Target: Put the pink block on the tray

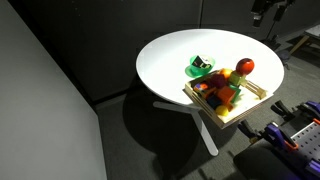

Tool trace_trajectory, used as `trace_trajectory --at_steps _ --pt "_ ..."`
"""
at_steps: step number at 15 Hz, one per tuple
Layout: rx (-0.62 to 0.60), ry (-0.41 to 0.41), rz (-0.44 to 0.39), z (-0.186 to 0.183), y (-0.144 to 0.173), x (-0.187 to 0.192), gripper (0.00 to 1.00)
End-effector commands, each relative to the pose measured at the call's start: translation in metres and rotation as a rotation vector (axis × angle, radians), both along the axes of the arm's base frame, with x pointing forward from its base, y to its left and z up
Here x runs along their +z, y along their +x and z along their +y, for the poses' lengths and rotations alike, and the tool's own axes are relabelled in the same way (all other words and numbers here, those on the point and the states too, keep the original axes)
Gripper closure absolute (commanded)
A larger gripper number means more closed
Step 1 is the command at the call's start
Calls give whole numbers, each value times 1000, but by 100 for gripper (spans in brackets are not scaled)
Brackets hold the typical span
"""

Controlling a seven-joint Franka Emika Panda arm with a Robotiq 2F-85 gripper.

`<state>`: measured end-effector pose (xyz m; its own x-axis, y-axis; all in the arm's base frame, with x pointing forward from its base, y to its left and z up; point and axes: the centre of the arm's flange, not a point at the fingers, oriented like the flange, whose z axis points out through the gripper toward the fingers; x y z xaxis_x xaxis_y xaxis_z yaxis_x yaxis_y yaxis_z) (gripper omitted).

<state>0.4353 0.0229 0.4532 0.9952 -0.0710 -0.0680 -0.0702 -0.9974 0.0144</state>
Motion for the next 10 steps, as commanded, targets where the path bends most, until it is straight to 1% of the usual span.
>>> trace_trajectory --at_steps 1,3,4,10 --pt "-26 -19 -52 -3 -6 8 0" --pt "-23 -25 -66 -4 -5 9 0" --pt "-6 -4 -39 -1 1 7 0" --pt "-6 -5 -45 -2 1 7 0"
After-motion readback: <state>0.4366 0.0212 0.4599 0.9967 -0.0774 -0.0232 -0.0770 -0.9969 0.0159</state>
